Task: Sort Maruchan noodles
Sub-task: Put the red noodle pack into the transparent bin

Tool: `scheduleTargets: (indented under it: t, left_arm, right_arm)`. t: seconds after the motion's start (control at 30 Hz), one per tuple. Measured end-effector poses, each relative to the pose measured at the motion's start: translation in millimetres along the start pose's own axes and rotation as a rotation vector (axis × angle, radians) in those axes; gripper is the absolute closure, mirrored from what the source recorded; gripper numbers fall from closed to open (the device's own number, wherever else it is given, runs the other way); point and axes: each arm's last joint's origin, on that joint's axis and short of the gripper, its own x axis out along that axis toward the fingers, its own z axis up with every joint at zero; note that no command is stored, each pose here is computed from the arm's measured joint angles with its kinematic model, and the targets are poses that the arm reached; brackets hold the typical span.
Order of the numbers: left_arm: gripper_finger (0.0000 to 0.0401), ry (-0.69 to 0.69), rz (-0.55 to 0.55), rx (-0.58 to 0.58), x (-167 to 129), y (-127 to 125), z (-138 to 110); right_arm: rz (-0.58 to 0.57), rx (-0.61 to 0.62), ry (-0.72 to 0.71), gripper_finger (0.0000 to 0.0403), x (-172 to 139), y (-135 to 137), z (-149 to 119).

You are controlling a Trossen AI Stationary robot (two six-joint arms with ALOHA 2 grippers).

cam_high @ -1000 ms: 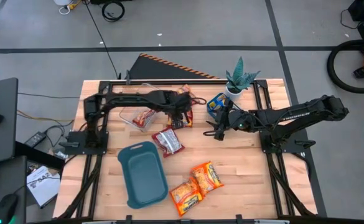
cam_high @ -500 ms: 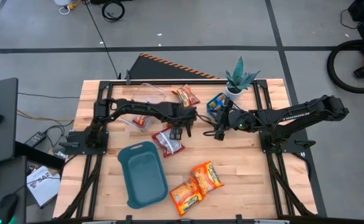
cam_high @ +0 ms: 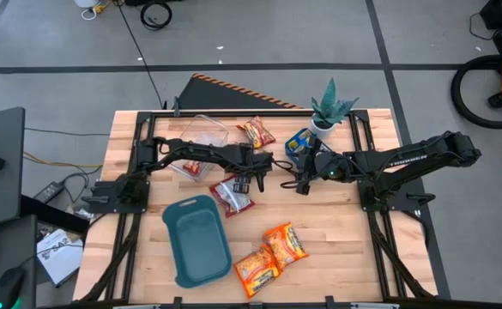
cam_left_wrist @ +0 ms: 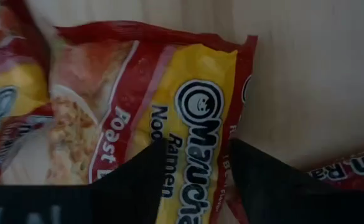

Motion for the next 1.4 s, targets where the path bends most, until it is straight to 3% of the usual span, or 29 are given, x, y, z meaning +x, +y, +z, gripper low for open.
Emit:
scheduleTargets:
  t: [0.47,0.7,0.93,1.17,1.4]
  left_arm:
    - [0.0391,0.02,-0.007,0.036,2.0,-0.2,-1.9]
    - [0.0388,0.102,-0.034,0.038,-17.5,11.6,-1.8]
    - [0.0395,0.085,-0.026,-0.041,-64.9,39.3,-2.9]
    - [0.0394,-0.021,0.011,-0.122,-128.3,69.6,-28.8]
    - [0.0393,-0.116,0.061,-0.35,-182.7,104.5,-71.9]
  right_arm:
    - [0.003,-0.004,0.001,0.0171,0.0,0.0,-0.2]
    - [-0.019,-0.024,0.005,0.0171,0.0,-0.6,-0.3]
    - [-0.054,0.001,0.054,0.0171,-0.3,-1.4,-5.3]
    - [-0.073,0.004,0.083,0.0171,-0.6,-1.9,-8.4]
    - [-0.073,0.025,0.063,0.0171,-0.4,-2.0,-6.2]
